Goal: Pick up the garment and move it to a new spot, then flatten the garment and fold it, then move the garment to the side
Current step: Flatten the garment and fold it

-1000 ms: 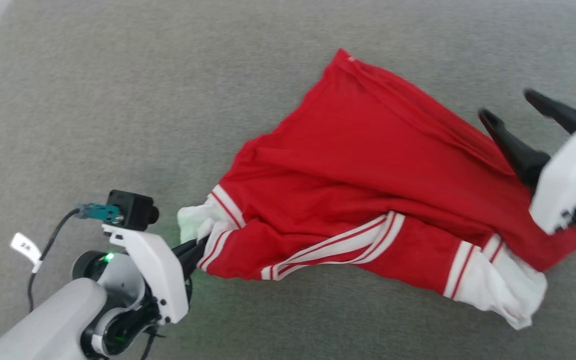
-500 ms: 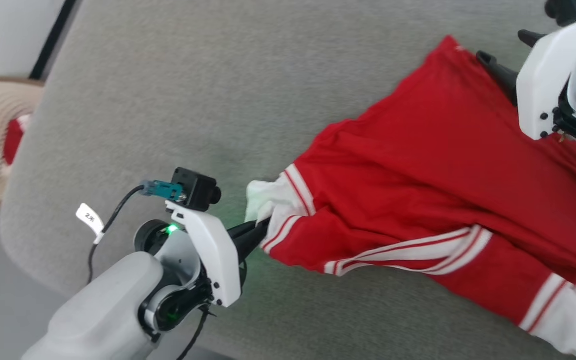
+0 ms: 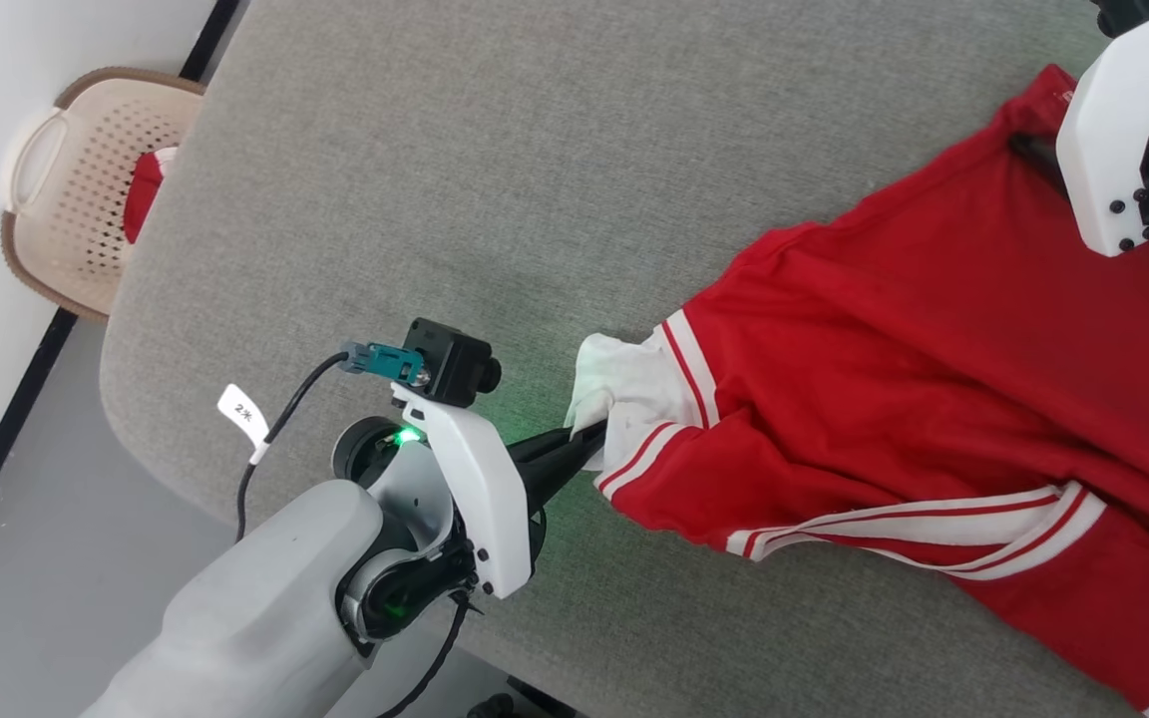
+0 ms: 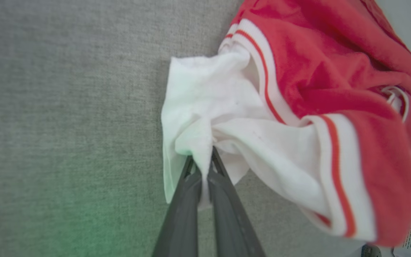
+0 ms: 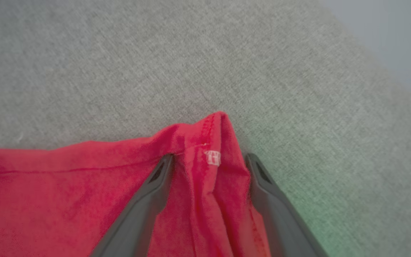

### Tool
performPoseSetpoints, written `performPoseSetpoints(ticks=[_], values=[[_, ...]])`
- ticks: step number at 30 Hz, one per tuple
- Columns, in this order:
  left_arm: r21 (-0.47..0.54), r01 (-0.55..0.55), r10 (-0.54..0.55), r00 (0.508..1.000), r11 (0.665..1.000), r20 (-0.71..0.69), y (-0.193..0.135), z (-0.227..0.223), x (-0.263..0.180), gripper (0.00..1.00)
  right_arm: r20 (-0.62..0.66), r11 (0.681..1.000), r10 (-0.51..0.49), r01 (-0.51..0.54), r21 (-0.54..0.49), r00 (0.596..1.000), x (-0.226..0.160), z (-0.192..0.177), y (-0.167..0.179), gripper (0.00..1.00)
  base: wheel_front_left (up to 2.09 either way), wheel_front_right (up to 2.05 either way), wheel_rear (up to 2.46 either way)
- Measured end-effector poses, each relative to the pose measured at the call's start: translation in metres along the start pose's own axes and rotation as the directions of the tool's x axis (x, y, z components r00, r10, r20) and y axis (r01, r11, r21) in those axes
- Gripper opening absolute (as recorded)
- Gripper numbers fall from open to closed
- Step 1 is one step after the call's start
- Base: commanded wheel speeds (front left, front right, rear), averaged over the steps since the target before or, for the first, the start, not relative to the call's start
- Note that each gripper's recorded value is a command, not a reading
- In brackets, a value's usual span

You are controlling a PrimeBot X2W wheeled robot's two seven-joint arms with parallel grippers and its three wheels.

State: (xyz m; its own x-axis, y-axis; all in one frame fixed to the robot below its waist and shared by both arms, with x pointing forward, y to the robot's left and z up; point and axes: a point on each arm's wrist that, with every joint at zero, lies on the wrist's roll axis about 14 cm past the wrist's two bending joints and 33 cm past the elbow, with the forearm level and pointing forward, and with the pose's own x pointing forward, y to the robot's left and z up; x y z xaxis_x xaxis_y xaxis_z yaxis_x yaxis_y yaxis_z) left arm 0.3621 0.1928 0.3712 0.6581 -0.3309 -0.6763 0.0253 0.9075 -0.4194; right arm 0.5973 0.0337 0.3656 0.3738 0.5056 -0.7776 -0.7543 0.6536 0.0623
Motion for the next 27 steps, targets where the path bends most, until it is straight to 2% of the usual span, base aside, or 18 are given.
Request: performPoseSetpoints(ticks=[7, 8, 9, 13, 18, 23, 27], values=[[-0.015, -0.008, 0.008, 1.000, 1.000, -0.003, 0.004, -0.002, 0.002, 0.00, -0.134, 0.996, 0.016, -0.027, -0.081, 0.991, 0.003, -0.010, 0.005, 1.00, 0.00, 0.00, 0.00], [-0.015, -0.006, 0.005, 1.000, 1.000, -0.004, 0.004, -0.002, 0.003, 0.00, -0.160, 0.996, 0.020, -0.033, -0.080, 0.987, 0.001, -0.012, 0.005, 0.61, 0.00, 0.00, 0.00], [-0.015, -0.004, 0.004, 1.000, 1.000, -0.003, 0.004, -0.002, 0.003, 0.00, -0.180, 0.996, 0.020, -0.035, -0.081, 0.984, -0.001, -0.014, 0.003, 0.00, 0.00, 0.00, 0.00], [-0.018, -0.010, 0.010, 1.000, 1.000, 0.001, 0.007, 0.001, 0.004, 0.00, -0.203, 0.996, 0.034, -0.049, -0.069, 0.979, -0.006, -0.017, 0.002, 0.00, 0.00, 0.00, 0.00], [0.012, -0.041, 0.041, 0.998, 0.999, 0.040, 0.022, 0.026, -0.002, 0.00, -0.156, 0.998, 0.026, -0.034, -0.048, 0.987, -0.018, -0.011, -0.004, 0.00, 0.00, 0.00, 0.00], [0.106, -0.088, 0.078, 0.992, 0.991, 0.096, 0.035, 0.076, -0.014, 0.00, -0.086, 0.999, -0.020, 0.016, -0.047, 0.996, -0.043, -0.007, -0.020, 0.00, 0.00, 0.00, 0.00], [0.205, -0.122, 0.097, 0.987, 0.971, 0.127, 0.033, 0.116, -0.023, 0.00, 0.020, 0.997, -0.054, 0.055, -0.051, 0.998, -0.073, 0.007, -0.031, 0.00, 0.00, 0.00, 0.00]])
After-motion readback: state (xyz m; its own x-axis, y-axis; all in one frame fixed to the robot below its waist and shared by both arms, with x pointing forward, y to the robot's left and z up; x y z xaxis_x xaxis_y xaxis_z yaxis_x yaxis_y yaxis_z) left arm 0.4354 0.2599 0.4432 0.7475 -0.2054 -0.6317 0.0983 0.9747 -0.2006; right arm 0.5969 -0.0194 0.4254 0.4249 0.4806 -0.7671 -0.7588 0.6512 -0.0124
